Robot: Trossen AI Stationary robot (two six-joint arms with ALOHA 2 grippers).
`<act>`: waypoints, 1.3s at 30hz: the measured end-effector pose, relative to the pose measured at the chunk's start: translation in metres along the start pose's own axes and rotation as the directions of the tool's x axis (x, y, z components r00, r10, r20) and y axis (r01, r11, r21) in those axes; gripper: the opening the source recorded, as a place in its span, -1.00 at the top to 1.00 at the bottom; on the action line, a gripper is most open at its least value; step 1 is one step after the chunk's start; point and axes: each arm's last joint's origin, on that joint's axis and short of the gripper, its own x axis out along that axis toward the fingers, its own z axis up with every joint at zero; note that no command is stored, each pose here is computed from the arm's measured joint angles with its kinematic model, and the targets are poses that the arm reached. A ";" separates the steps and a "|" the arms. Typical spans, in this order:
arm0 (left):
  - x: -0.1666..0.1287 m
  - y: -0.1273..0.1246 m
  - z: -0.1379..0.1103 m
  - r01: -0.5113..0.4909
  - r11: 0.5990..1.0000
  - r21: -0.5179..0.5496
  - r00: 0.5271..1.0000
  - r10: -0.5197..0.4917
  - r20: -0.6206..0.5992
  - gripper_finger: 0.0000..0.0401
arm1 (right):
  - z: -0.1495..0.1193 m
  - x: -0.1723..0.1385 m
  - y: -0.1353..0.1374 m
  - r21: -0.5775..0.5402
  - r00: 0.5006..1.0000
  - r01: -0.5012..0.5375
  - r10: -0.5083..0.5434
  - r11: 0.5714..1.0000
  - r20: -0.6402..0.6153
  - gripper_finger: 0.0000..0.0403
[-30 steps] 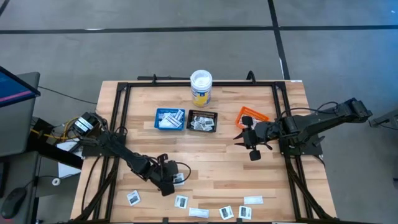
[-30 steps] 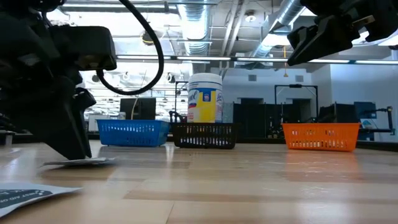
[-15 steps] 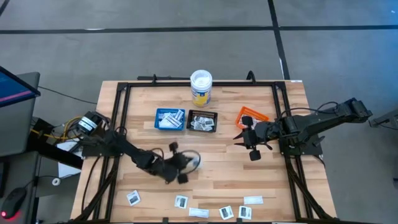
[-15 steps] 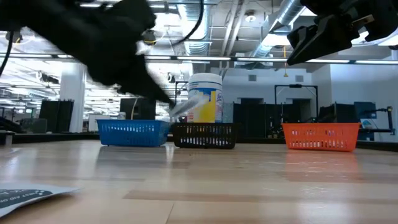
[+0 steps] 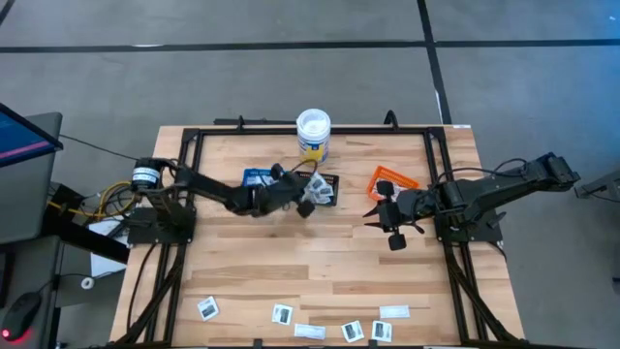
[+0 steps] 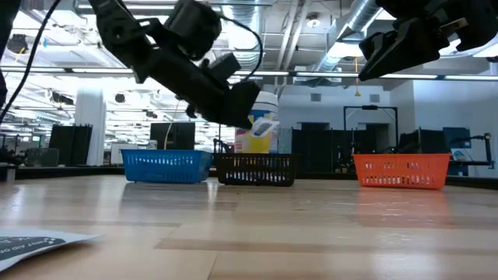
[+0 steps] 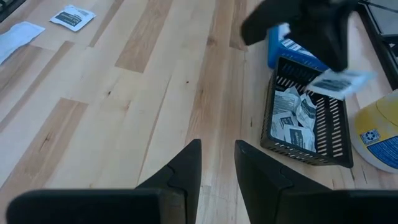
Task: Pick & Place First Aid Supplies
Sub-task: Put the black towelette pack into the black bin
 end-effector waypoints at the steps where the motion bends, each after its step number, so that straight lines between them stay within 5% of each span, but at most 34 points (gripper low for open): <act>1: 0.004 0.005 0.000 0.015 1.000 -0.013 1.000 -0.015 -0.010 0.94 | 0.000 0.000 0.000 0.000 1.000 0.000 0.000 1.000 0.000 0.55; 16: -0.006 -0.008 -0.011 0.093 0.995 -0.040 0.990 -0.097 -0.106 0.54 | 0.000 0.000 0.000 0.000 1.000 0.000 0.000 1.000 -0.002 0.55; 20: -0.020 -0.027 -0.013 0.209 0.971 -0.112 0.969 -0.221 -0.113 0.54 | 0.000 0.000 0.000 0.001 1.000 0.000 0.000 1.000 -0.001 0.55; 29: -0.102 -0.075 -0.018 0.495 0.867 -0.045 0.843 -0.493 -0.216 0.54 | 0.003 0.000 -0.001 0.006 0.999 0.005 -0.005 1.000 0.032 0.55; 35: -0.172 -0.076 -0.031 0.564 0.799 -0.209 0.666 -0.590 -0.457 0.54 | 0.006 0.000 -0.001 0.010 0.998 0.009 -0.009 1.000 0.060 0.55; 39: -0.209 -0.059 -0.033 0.460 0.805 -0.376 0.549 -0.590 -0.591 0.54 | 0.006 0.000 -0.001 0.010 0.998 0.009 -0.010 1.000 0.061 0.55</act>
